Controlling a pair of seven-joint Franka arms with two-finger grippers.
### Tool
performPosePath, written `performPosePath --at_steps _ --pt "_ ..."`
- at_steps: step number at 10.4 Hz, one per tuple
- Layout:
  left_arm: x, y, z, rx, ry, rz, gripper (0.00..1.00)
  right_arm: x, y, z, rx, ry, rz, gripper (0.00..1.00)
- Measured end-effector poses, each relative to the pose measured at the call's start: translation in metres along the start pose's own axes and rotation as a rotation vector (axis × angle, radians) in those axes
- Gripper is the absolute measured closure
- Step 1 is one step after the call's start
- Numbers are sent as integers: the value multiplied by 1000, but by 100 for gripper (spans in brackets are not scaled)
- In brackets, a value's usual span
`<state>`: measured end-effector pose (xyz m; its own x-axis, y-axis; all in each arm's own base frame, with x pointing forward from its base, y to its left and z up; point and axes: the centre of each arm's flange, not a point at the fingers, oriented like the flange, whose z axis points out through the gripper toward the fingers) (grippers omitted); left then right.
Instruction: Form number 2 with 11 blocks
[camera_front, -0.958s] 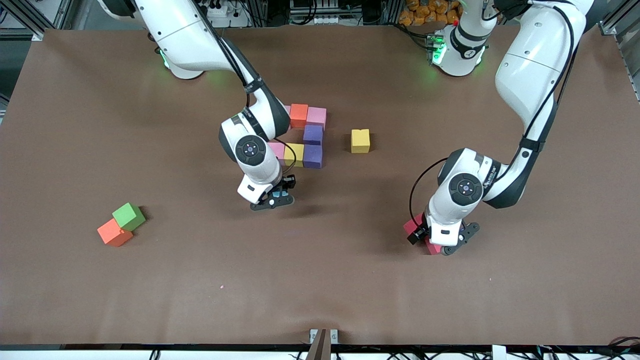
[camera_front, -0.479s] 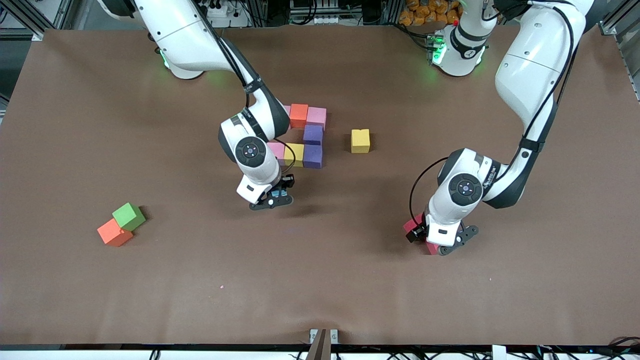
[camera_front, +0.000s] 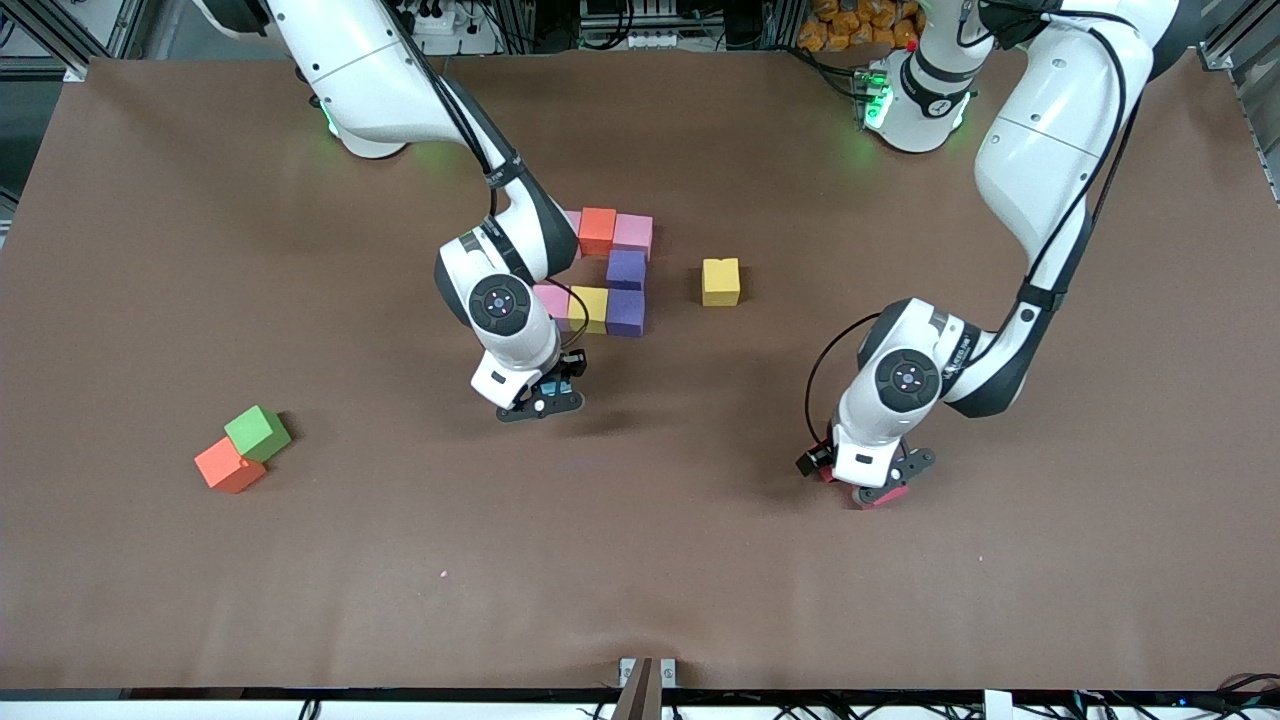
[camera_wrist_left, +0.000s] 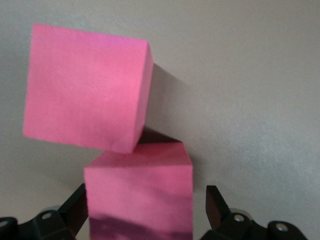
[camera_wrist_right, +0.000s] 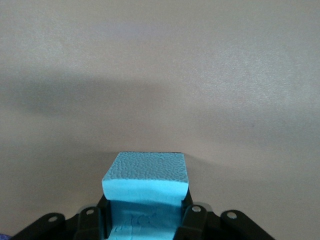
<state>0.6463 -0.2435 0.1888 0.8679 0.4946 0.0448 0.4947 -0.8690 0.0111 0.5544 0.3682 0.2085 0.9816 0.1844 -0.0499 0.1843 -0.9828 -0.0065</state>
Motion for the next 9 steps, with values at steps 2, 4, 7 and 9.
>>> performPosePath --at_steps 2,4,7,9 --pt "1 -1 0 0 0 -1 0 0 1 0 -2 0 0 47" --pt "2 -2 0 1 1 11 0 0 1 0 -2 -1 0 46" --pt "4 -4 0 2 1 17 0 5 5 -11 -2 8 26 14" --pt "5 -4 0 2 2 27 1 10 12 -55 -11 -12 35 0"
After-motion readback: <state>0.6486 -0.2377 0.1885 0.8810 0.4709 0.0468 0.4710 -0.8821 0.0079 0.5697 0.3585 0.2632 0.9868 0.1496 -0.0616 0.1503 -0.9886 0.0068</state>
